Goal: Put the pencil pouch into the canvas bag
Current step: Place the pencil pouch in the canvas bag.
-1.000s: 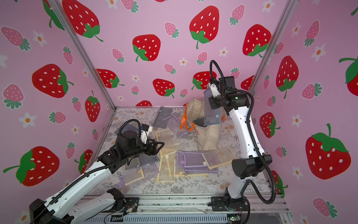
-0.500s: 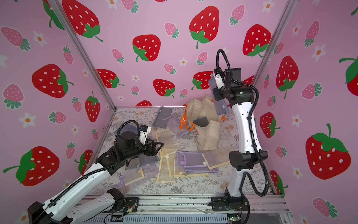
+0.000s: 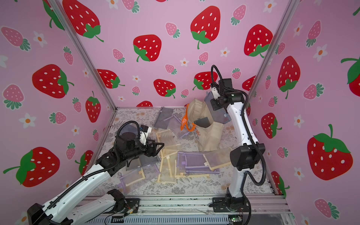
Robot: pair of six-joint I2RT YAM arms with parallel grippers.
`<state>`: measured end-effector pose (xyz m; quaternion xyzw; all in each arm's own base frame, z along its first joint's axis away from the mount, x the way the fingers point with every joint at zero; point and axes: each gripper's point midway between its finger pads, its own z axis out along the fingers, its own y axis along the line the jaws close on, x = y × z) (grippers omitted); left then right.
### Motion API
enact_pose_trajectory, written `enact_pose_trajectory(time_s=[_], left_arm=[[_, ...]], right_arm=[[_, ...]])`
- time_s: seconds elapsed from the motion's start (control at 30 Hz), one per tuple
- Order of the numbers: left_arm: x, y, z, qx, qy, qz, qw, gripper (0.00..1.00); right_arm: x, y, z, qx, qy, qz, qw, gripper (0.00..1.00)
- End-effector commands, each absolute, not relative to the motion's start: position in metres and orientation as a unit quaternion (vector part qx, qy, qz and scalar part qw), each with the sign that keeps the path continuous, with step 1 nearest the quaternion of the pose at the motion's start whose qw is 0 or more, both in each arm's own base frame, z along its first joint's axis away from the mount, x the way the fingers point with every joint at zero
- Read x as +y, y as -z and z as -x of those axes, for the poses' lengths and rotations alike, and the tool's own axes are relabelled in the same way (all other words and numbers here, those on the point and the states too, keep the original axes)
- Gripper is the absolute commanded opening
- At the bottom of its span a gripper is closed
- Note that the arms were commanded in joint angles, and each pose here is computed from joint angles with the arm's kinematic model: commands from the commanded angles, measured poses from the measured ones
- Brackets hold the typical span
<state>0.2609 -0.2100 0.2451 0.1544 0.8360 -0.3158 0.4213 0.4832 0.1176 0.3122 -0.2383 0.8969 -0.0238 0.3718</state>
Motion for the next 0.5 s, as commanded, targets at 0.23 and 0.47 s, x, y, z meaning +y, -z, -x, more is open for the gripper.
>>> enact_pose_trajectory(time_s=[0.23, 0.47], left_arm=[[-0.207, -0.251, -0.261, 0.828, 0.311, -0.159, 0.438, 0.82], [-0.205, -0.252, -0.261, 0.829, 0.308, -0.158, 0.44, 0.82]], right_arm=[[0.097, -0.282, -0.502, 0.917, 0.078, 0.207, 0.332, 0.0], [0.101, -0.267, -0.523, 0.922, 0.075, 0.189, 0.329, 0.0]])
